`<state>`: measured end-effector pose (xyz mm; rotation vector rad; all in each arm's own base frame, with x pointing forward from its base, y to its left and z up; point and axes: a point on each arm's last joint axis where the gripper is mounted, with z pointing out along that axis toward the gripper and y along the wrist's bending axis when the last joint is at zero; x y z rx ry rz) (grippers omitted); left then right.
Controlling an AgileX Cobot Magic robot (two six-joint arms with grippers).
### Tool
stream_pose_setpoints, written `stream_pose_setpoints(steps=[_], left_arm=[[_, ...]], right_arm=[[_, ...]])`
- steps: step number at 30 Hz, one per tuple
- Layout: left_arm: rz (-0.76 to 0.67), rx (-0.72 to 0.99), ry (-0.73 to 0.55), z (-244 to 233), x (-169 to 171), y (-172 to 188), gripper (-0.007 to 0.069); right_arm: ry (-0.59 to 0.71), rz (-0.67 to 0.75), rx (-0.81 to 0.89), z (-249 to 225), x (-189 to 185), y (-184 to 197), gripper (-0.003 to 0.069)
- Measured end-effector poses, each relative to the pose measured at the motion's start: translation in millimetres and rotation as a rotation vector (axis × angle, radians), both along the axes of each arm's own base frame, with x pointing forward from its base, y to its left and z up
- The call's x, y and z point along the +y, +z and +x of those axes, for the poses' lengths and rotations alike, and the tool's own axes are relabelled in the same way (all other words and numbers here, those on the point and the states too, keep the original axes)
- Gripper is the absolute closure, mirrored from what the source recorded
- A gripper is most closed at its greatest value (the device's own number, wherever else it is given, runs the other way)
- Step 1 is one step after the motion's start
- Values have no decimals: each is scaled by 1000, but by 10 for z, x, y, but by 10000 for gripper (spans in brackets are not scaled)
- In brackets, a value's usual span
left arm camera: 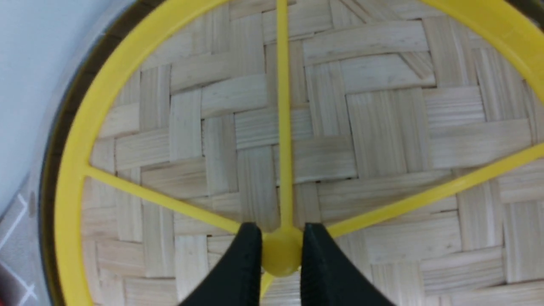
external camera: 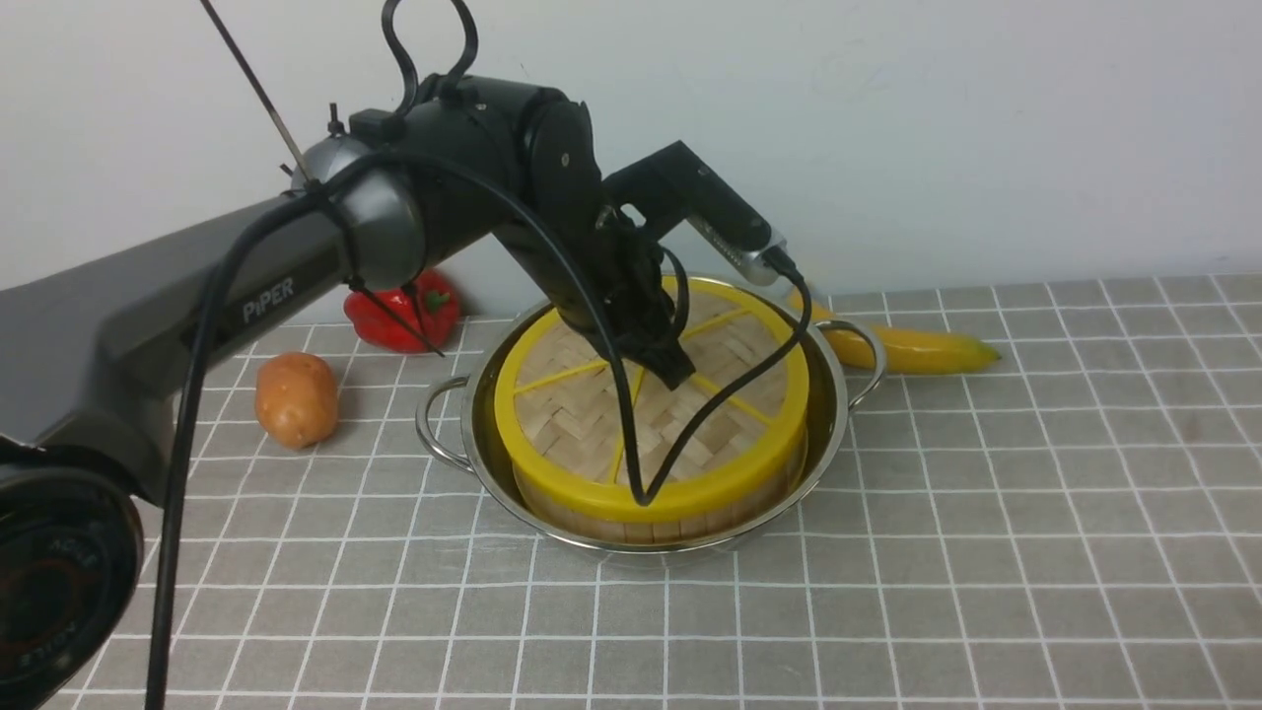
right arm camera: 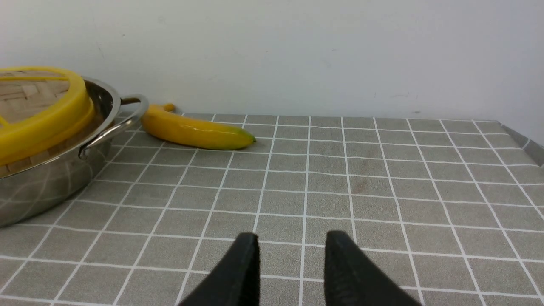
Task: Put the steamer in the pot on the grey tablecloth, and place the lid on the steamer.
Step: 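Place the yellow bamboo steamer lid onto the steamer in the pot with the left gripper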
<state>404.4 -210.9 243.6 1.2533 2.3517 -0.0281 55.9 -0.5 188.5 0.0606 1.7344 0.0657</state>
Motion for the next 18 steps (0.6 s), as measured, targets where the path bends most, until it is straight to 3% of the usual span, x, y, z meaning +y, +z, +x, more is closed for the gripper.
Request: stream_pose_setpoints(steps=[18], left_arm=[[-15, -30, -16, 5, -21, 41, 520]], right_arm=[[0, 0, 0, 0, 0, 0, 416]])
